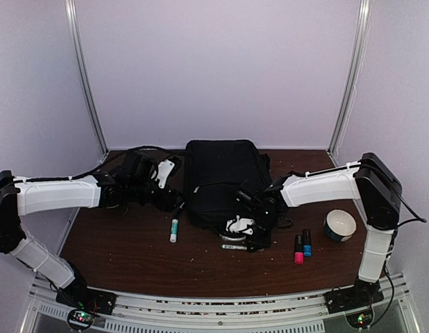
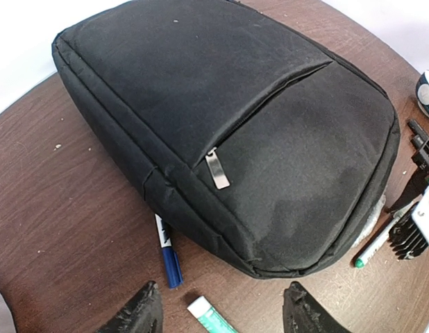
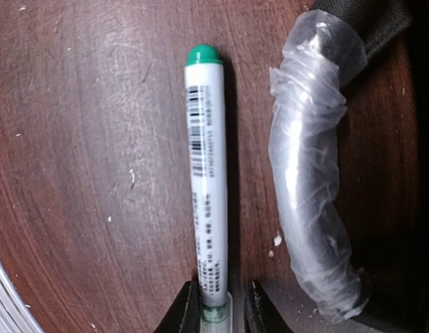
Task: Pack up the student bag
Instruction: Move the pen to the center of the board, then pick up the pen from the center of the board, then pass from the right arm to the left
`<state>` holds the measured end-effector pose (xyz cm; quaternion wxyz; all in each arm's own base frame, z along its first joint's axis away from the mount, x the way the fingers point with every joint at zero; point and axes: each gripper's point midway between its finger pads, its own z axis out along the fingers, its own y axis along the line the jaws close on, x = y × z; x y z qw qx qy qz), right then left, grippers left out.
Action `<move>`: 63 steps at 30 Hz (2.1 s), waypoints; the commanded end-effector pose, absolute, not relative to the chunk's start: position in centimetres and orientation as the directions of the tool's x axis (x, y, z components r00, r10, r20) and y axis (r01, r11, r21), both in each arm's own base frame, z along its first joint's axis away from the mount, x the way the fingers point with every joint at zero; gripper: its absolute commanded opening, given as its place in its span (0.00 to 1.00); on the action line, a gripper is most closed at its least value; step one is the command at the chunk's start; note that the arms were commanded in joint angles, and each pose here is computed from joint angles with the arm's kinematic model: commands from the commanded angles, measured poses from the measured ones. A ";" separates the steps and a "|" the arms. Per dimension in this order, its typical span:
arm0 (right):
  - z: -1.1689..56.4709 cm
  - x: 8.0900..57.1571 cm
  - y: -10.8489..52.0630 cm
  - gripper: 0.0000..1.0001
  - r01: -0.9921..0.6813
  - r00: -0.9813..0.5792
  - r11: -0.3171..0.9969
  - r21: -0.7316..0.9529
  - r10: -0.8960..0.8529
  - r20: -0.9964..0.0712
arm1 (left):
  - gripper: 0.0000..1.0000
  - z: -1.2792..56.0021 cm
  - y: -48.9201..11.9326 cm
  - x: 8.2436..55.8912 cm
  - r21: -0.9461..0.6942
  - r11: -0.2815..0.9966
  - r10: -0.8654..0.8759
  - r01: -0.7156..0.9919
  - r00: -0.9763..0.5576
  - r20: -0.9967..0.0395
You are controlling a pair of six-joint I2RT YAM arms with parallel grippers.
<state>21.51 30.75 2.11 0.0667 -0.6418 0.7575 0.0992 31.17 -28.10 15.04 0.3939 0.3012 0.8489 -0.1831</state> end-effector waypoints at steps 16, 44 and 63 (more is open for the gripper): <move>3.3 21.4 31.8 0.07 -0.982 -0.191 0.189 0.028 -0.956 -0.224 | 0.61 16.3 -28.0 30.7 -0.058 0.735 0.370 0.675 -0.472 -0.800; 25.0 30.9 33.7 0.06 -0.867 -0.481 0.368 0.336 -0.447 -0.754 | 0.65 35.3 -35.8 36.0 -0.577 0.424 -0.460 0.698 -0.382 -0.801; 26.3 35.3 36.3 0.07 -0.817 -0.558 0.380 0.434 -0.332 -0.760 | 0.51 32.6 -41.3 35.8 -0.702 0.206 -0.441 0.681 -0.576 -0.688</move>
